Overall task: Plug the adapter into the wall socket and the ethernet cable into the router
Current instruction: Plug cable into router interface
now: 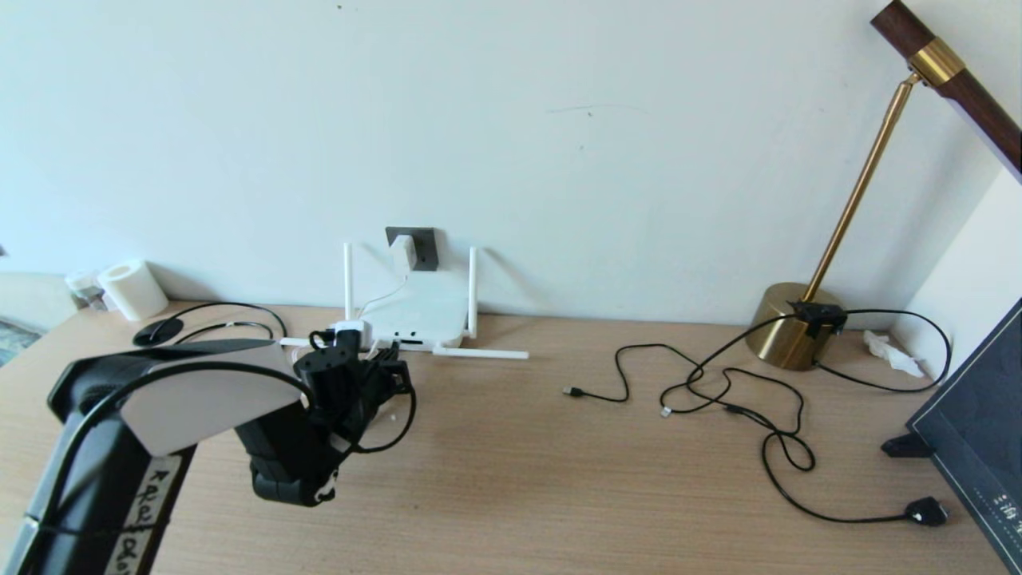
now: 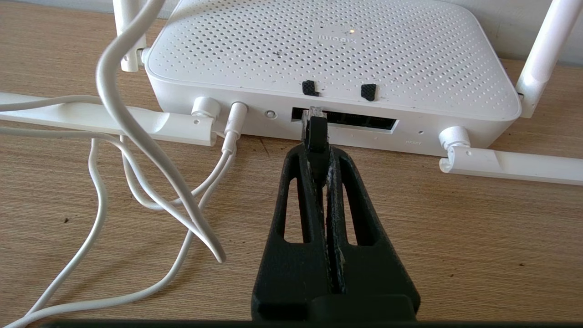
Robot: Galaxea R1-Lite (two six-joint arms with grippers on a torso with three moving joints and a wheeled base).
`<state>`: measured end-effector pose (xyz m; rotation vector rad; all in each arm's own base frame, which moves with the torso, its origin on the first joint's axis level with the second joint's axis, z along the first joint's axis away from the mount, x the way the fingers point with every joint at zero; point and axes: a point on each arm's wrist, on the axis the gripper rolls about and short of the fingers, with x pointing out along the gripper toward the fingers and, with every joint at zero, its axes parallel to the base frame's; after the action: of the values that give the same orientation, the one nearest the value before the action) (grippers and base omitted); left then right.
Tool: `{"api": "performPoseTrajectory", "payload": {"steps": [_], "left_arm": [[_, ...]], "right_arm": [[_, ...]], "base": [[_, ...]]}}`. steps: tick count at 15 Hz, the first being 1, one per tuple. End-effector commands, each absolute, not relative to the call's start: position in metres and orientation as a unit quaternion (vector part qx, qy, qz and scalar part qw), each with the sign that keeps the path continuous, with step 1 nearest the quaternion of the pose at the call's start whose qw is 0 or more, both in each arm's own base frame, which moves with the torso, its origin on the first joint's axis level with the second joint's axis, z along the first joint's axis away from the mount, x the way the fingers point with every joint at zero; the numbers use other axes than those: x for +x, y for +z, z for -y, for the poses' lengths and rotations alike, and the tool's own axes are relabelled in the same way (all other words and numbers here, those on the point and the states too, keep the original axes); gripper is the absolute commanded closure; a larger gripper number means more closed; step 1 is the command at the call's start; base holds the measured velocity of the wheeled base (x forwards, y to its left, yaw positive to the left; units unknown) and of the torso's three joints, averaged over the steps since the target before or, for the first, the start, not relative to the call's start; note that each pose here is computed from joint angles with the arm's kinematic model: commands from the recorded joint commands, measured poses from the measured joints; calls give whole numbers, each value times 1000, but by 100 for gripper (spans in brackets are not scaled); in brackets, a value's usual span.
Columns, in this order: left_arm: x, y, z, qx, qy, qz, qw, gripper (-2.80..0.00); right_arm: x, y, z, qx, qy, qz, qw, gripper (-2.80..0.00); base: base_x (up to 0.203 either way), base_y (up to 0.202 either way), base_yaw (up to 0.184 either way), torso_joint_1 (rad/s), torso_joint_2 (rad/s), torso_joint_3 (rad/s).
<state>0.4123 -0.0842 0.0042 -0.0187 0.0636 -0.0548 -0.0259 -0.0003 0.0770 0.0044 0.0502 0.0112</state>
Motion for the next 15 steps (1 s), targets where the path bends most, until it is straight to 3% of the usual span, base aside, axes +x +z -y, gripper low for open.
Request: {"api": "performPoseTrajectory", "payload": {"steps": [1,15], "left_arm": [[412,4,84,-10,-27,-29,999,0],[412,4,84,-10,-26,-29,999,0]], "right_arm": [[-26,77,0,2,6,-26,1000,-280],[-26,77,0,2,6,-26,1000,-280]], "base": [[0,0,0,0,0,0],[0,0,0,0,0,0]]}}
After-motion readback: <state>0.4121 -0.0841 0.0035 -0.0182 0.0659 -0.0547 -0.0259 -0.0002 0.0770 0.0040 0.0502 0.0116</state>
